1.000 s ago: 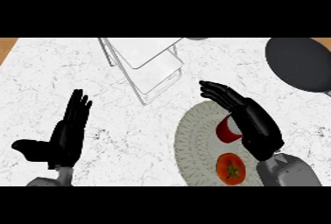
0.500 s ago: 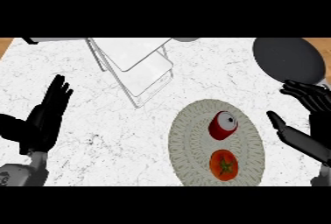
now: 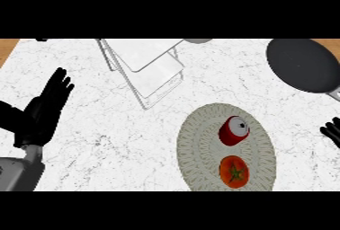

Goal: Pick the tomato from the placemat and place it in the tiered shelf

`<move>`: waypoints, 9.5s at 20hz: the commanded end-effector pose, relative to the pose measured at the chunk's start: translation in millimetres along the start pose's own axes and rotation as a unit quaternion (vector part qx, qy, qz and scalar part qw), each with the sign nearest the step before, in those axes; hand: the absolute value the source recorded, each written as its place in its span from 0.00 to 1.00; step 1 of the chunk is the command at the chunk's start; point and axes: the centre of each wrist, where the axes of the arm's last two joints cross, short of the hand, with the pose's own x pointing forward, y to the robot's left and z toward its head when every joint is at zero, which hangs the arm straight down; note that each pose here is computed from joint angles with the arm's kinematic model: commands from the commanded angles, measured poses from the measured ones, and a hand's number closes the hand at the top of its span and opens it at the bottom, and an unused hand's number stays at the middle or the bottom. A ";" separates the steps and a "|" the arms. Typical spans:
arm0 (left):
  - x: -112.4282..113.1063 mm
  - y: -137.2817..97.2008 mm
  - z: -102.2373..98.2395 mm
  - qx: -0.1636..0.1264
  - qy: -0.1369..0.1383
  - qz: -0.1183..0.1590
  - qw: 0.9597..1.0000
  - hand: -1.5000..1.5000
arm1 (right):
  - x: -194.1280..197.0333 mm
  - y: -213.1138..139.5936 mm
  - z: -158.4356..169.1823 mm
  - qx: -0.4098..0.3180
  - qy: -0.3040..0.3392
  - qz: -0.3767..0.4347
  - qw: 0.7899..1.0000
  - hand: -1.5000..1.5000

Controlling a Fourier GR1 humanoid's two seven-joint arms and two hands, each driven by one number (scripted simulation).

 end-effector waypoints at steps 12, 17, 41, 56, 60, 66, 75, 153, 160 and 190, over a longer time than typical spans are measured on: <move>4.7 -17.4 -7.6 -0.026 -0.002 0.001 1.000 0.50 | 84.8 11.2 7.3 0.081 0.173 0.444 0.875 0.00; 19.7 -14.2 -19.3 -0.029 -0.007 -0.013 0.999 0.50 | 82.2 28.1 -1.0 0.082 0.200 0.446 0.868 0.00; 7.9 -14.4 -18.7 -0.029 0.006 -0.001 1.000 0.50 | 22.8 141.3 -5.1 0.127 0.301 0.557 0.764 0.00; 10.8 1.4 -18.7 -0.012 -0.006 0.001 1.000 0.50 | -33.1 178.7 -7.9 0.114 0.309 0.552 0.767 0.00; 4.1 -13.7 -5.5 -0.019 -0.002 -0.001 1.000 0.50 | -36.4 166.4 -5.1 0.120 0.316 0.543 0.769 0.00; 5.1 -15.0 -23.1 -0.014 -0.009 -0.001 1.000 0.50 | -67.9 175.5 -9.5 0.137 0.327 0.532 0.769 1.00; -19.1 -22.3 4.4 -0.016 -0.004 0.003 1.000 0.50 | -88.7 152.5 -8.5 0.133 0.263 0.576 0.762 1.00; 9.2 -7.3 -17.4 -0.028 -0.008 0.002 1.000 0.50 | 49.2 206.0 -268.6 -0.157 0.145 0.267 0.940 0.00; 10.7 -3.4 -20.2 -0.024 -0.009 -0.005 1.000 0.50 | 46.1 195.7 -287.1 -0.201 0.061 0.243 0.947 0.00; 11.3 -6.6 -17.9 -0.019 0.006 -0.003 1.000 0.50 | 81.4 -58.5 -168.2 -0.059 0.025 0.138 0.988 0.00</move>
